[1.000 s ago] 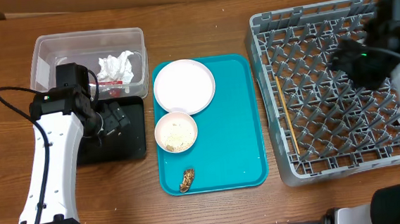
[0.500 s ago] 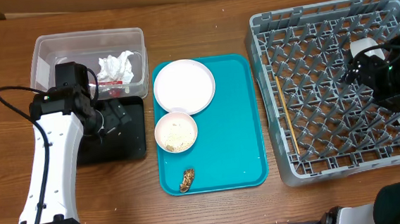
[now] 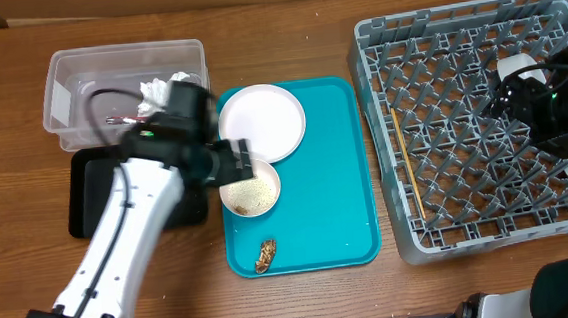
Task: Sort waste into correct bins and load items into the dishwasher
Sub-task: 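Reach left gripper to the pink rice bowl and grasp its rim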
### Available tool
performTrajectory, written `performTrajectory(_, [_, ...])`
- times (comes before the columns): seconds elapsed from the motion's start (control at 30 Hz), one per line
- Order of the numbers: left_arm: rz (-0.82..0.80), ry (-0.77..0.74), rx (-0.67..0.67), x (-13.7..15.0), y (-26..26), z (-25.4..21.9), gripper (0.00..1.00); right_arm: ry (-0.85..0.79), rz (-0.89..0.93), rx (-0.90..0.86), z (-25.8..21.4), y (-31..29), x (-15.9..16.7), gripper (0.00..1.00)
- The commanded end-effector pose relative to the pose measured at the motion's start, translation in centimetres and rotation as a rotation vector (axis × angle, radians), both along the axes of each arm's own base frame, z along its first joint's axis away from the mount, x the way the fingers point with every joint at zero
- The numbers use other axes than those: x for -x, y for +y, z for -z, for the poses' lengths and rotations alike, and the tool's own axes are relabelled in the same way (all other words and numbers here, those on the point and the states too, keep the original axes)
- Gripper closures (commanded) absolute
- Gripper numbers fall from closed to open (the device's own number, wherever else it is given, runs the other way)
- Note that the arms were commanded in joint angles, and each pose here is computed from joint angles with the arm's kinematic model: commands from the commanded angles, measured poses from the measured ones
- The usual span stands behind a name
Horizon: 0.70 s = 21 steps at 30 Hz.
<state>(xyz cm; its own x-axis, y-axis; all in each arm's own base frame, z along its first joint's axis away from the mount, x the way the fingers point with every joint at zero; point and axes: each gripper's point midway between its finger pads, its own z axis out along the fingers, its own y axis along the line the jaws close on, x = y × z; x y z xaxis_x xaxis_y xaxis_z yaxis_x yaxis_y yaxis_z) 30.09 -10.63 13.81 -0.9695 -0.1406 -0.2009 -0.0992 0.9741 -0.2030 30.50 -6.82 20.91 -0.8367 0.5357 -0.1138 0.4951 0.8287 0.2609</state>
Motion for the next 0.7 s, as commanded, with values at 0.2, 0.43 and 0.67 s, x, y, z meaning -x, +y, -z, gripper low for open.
performTrajectory(0.2, [0.245,-0.112,-0.137,0.1,-6.9,1.1,0.00,-0.020,-0.009,-0.005,-0.4,0.2,0.0,0.04])
performTrajectory(0.43, [0.278,-0.040,-0.172,-0.3,-8.3,5.2,0.00,-0.021,-0.009,-0.004,-0.4,0.2,-0.1,0.04])
performTrajectory(0.67, [0.288,0.039,-0.197,-0.5,-8.7,9.3,0.02,-0.021,-0.009,-0.004,-0.4,0.2,-0.1,0.04])
